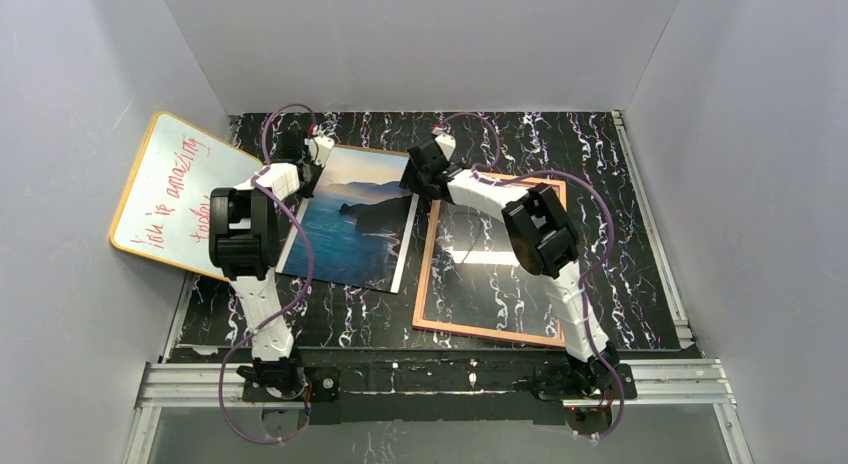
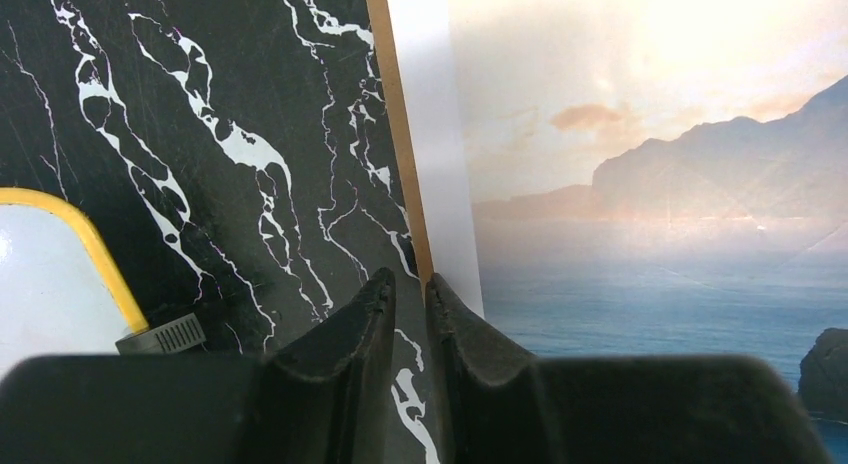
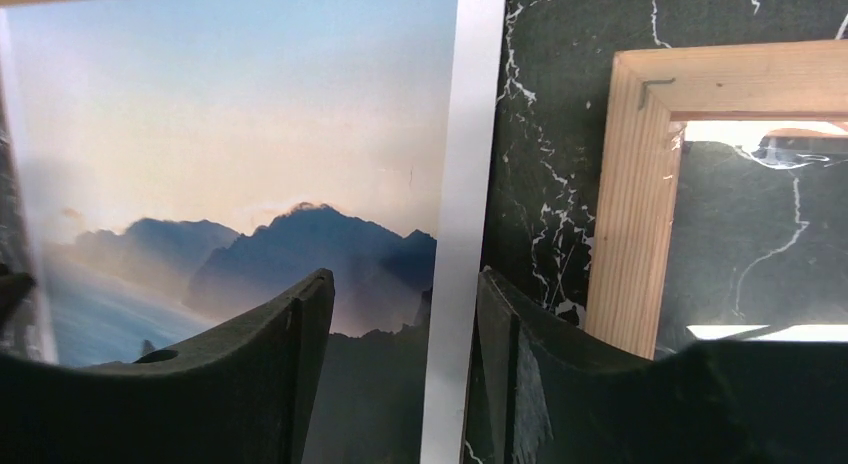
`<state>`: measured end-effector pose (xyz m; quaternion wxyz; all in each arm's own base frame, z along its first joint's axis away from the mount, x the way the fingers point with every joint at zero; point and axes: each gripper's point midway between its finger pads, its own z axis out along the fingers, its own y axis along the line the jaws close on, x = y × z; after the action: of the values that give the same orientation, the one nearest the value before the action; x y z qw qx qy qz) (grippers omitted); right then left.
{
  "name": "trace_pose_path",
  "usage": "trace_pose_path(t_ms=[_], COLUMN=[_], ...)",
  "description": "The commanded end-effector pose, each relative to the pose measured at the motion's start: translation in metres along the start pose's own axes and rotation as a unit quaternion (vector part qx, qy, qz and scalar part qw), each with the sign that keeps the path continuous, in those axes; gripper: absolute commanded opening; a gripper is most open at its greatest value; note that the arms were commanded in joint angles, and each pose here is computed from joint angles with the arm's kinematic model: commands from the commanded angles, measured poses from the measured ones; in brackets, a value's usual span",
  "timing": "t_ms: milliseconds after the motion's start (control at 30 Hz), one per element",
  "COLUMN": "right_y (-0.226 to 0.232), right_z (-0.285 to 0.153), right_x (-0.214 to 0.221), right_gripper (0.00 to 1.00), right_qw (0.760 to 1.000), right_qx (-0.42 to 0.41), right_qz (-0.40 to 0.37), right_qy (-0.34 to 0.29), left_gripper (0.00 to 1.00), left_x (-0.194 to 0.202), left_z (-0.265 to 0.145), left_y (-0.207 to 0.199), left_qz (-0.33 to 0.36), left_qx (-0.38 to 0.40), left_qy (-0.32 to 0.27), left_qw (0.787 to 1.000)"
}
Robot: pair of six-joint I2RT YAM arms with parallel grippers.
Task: Put the photo into the frame
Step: Pick up the photo from the photo frame.
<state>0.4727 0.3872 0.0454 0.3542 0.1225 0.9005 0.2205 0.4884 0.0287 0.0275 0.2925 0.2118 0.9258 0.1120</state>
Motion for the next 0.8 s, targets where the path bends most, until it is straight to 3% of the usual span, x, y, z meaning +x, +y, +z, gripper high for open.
trace_pose_path(t_ms=[0,267,767], right_y=[0.025,0.038,0.056], right_z=[-0.010,-0.005,-0.022], right_x=[0.017,0.025,0.009], right_gripper=[0.62,0.61,0.61], right_qw=[0.996,0.979,0.969], right_qx=[0.013,0.043,0.021], right_qz=[-0.086,-0.199,-0.242], right_qy=[0.010,0.007,-0.035], left_gripper=[0.17,0.16,0.13], left_x=[0.051,0.058,0.069], left_z=[-0.003,-0.004,-0.001], left_y=[-0.050,-0.054,-0.059], left_qz=[0.021,0.030,0.035], left_qx=[0.081,0.087,0.094], left_qy=[0.081,0.094,0.112], left_qw=[0.993,0.991,0.989])
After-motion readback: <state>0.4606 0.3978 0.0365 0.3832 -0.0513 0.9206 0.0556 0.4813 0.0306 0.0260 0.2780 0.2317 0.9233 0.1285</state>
